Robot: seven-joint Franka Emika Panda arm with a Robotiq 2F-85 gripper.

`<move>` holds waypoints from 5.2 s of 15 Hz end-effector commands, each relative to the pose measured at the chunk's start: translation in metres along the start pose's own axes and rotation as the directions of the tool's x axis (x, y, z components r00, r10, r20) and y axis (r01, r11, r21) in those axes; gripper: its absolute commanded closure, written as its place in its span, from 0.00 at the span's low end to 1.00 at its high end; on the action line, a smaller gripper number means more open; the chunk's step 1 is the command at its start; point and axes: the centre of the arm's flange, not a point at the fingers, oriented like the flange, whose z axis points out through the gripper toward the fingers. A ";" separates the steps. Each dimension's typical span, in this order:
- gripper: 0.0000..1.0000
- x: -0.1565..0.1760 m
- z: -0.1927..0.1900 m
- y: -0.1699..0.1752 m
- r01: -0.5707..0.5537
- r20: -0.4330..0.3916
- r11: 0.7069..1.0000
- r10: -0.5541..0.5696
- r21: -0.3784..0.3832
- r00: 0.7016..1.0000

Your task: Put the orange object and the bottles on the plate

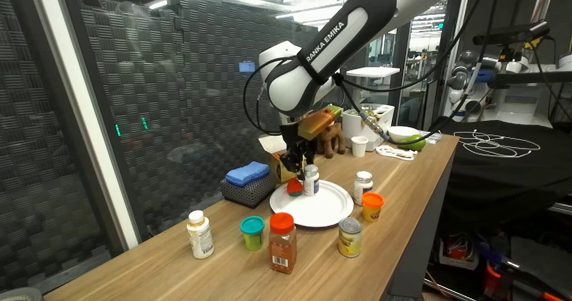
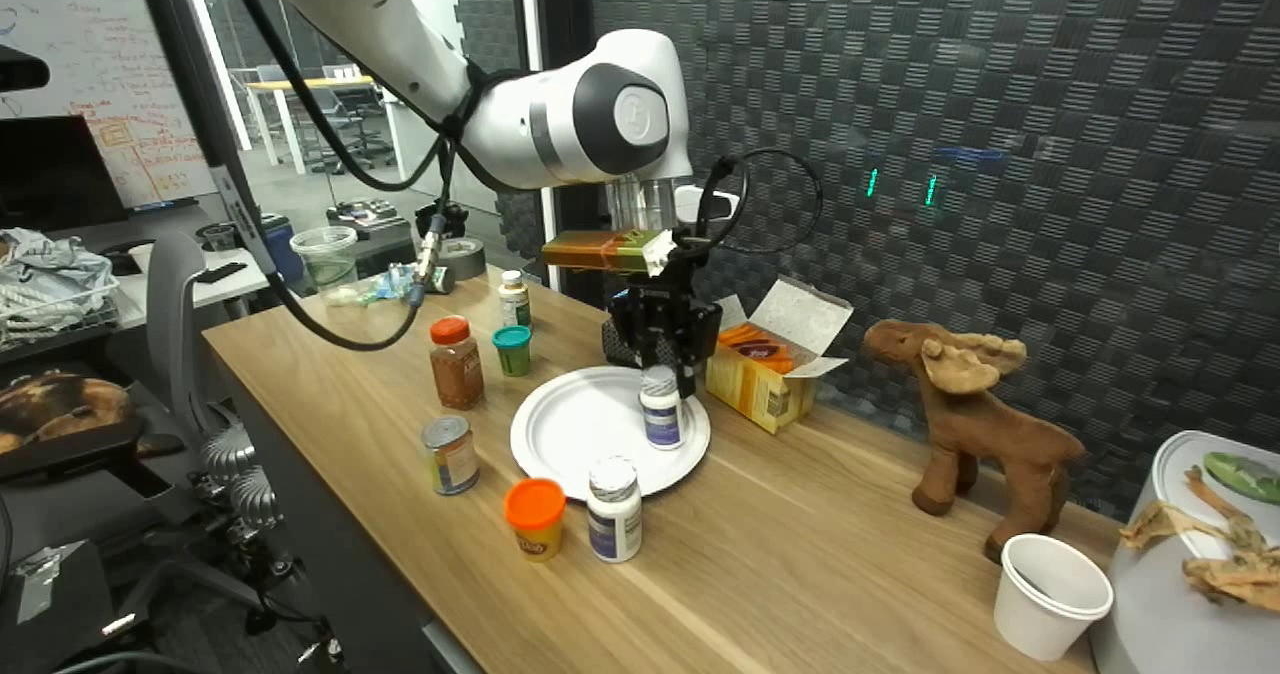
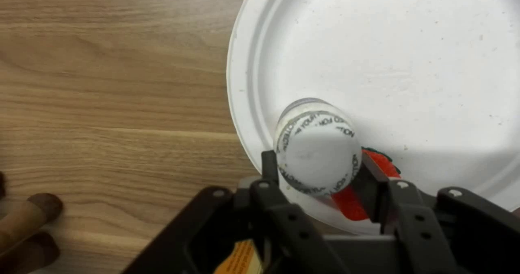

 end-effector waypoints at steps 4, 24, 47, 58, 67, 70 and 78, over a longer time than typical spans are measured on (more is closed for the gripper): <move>0.25 0.011 -0.003 0.010 -0.004 0.011 1.000 0.004 0.007 1.000; 0.00 -0.090 -0.024 0.128 -0.429 0.053 0.879 0.428 0.208 0.902; 0.06 -0.138 0.030 0.093 -0.496 0.168 0.851 0.471 0.172 0.866; 0.73 -0.158 0.024 0.084 -0.501 0.148 0.845 0.480 0.185 0.865; 0.73 -0.097 -0.039 0.083 -0.544 -0.036 0.815 0.561 0.199 0.827; 0.73 -0.072 -0.046 0.073 -0.521 -0.031 0.834 0.535 0.183 0.845; 0.73 -0.055 -0.030 0.065 -0.489 0.035 0.863 0.489 0.123 0.872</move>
